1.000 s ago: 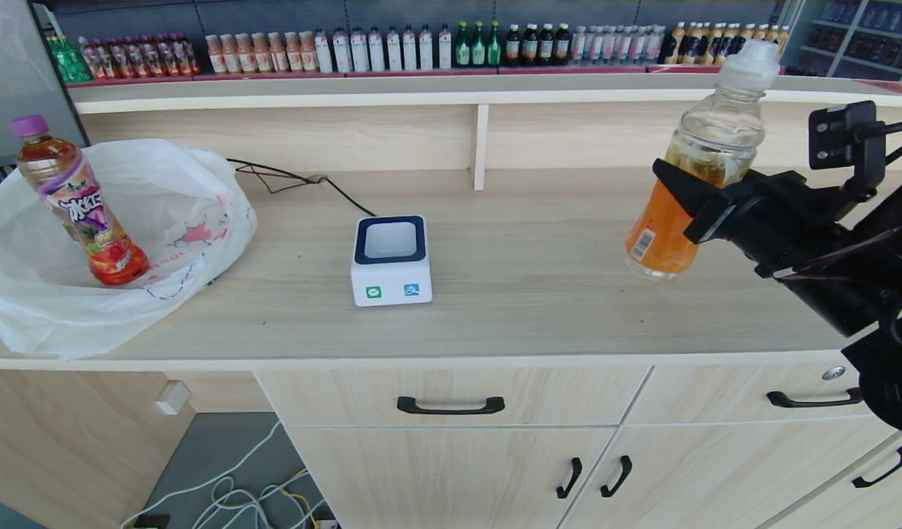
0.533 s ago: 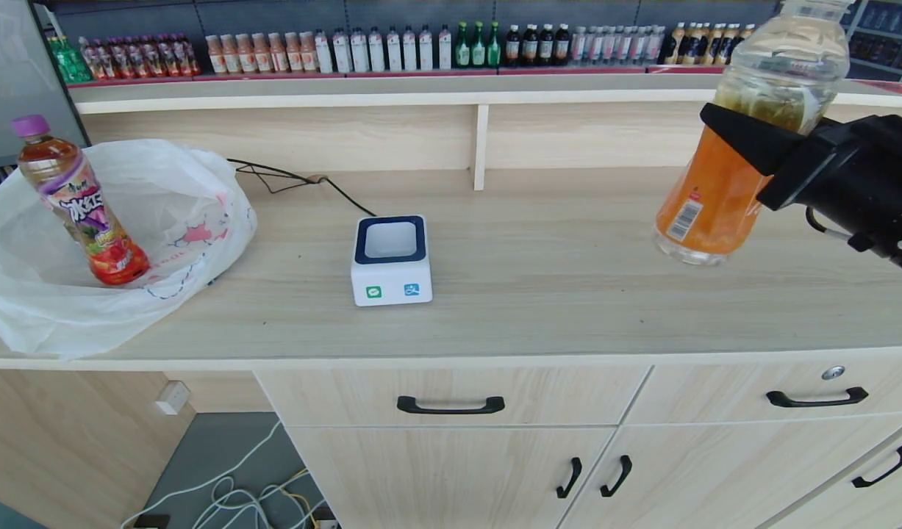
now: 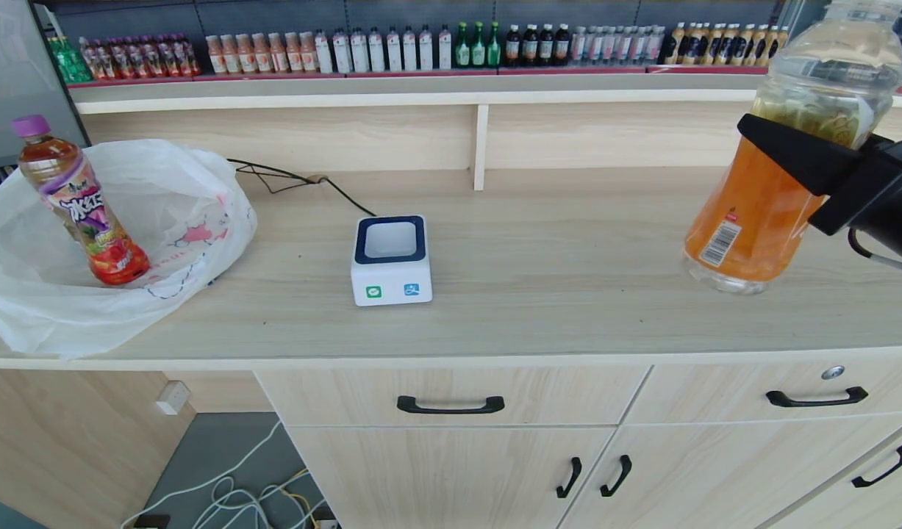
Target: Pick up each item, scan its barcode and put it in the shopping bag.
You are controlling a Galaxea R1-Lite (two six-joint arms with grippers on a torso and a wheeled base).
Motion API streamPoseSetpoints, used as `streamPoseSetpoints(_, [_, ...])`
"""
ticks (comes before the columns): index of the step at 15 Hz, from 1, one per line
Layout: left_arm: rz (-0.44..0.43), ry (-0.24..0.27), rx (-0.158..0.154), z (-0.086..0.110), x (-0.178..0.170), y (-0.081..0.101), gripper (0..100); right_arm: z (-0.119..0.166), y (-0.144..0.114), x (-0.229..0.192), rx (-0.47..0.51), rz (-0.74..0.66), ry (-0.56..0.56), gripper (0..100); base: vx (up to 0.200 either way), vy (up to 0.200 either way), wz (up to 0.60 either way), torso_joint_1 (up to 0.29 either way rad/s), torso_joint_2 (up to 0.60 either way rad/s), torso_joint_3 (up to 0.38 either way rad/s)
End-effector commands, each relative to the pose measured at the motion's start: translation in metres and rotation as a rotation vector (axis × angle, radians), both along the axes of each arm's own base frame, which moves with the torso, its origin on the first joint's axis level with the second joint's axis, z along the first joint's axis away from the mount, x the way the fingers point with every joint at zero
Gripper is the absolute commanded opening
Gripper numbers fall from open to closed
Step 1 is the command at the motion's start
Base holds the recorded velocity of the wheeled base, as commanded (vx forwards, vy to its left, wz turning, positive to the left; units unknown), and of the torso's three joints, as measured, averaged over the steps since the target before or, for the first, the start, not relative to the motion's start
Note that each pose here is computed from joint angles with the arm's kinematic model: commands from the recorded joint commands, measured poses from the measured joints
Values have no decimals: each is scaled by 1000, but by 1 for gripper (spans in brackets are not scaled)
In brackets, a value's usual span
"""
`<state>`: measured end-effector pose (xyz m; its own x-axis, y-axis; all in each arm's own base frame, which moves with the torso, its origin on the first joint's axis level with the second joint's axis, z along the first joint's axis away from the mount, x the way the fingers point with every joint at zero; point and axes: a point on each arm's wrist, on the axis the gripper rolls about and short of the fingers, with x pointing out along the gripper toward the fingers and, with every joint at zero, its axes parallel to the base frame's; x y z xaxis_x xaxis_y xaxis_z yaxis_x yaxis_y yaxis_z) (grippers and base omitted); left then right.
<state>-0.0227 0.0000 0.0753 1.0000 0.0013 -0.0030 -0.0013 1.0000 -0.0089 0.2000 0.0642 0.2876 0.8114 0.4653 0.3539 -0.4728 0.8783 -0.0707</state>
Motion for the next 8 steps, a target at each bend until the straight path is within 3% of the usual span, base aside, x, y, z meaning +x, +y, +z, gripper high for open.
streamPoseSetpoints(1, [0, 0, 0, 0, 0, 0, 100, -7, 1, 1, -7, 3, 27, 0, 0, 0, 0, 0, 0, 0])
streamPoseSetpoints(8, [0, 0, 0, 0, 0, 0, 100, -12, 2, 6, -12, 3, 46, 0, 0, 0, 0, 0, 0, 0])
